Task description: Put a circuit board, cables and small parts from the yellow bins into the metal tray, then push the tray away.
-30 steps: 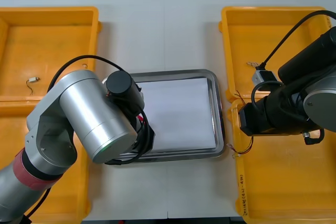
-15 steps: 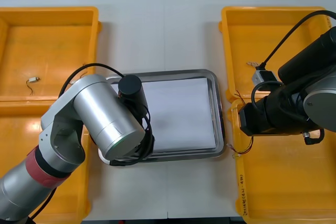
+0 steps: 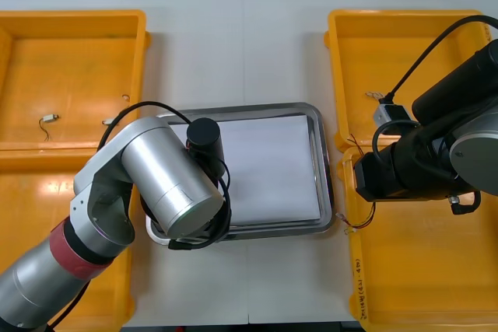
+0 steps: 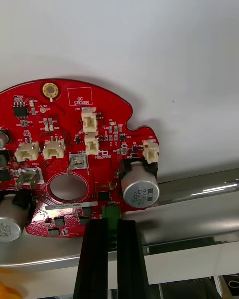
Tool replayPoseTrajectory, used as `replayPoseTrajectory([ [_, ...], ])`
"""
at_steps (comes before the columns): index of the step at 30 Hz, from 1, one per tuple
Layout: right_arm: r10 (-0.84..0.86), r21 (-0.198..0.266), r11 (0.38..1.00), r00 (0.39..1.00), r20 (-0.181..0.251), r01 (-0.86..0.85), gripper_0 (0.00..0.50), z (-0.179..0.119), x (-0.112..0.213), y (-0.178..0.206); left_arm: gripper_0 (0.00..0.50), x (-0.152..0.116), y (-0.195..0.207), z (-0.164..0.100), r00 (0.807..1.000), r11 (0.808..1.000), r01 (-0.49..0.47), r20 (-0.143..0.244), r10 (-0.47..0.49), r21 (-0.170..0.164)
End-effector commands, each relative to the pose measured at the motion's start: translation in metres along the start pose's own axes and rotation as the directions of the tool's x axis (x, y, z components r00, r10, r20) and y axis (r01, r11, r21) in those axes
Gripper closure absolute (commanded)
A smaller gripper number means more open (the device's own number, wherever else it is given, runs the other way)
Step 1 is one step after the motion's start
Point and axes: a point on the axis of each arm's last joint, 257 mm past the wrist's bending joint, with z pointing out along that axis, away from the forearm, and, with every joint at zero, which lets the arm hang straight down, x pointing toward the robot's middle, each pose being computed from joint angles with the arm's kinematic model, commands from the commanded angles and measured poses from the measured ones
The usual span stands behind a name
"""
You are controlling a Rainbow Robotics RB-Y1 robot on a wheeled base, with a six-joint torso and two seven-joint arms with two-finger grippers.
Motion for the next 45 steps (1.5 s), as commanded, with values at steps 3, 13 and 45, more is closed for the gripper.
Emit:
replayPoseTrajectory([
  [3,-0.070,-0.002,0.998,0.997,0.024,0.070,0.500,-0.005,-0.007,0.008,0.491,-0.006,-0.022,-0.009,0.996,0.996,-0.084,0.029,0.084,0.016],
  [13,-0.069,-0.002,0.998,0.997,0.024,0.069,0.500,-0.005,-0.007,0.008,0.051,-0.013,-0.023,-0.018,0.995,0.997,-0.071,0.072,0.069,0.020],
  [45,-0.179,-0.038,0.983,0.984,0.016,0.179,0.500,-0.011,-0.007,0.029,0.028,-0.048,0.029,-0.120,0.944,0.994,-0.020,0.329,-0.018,0.112],
])
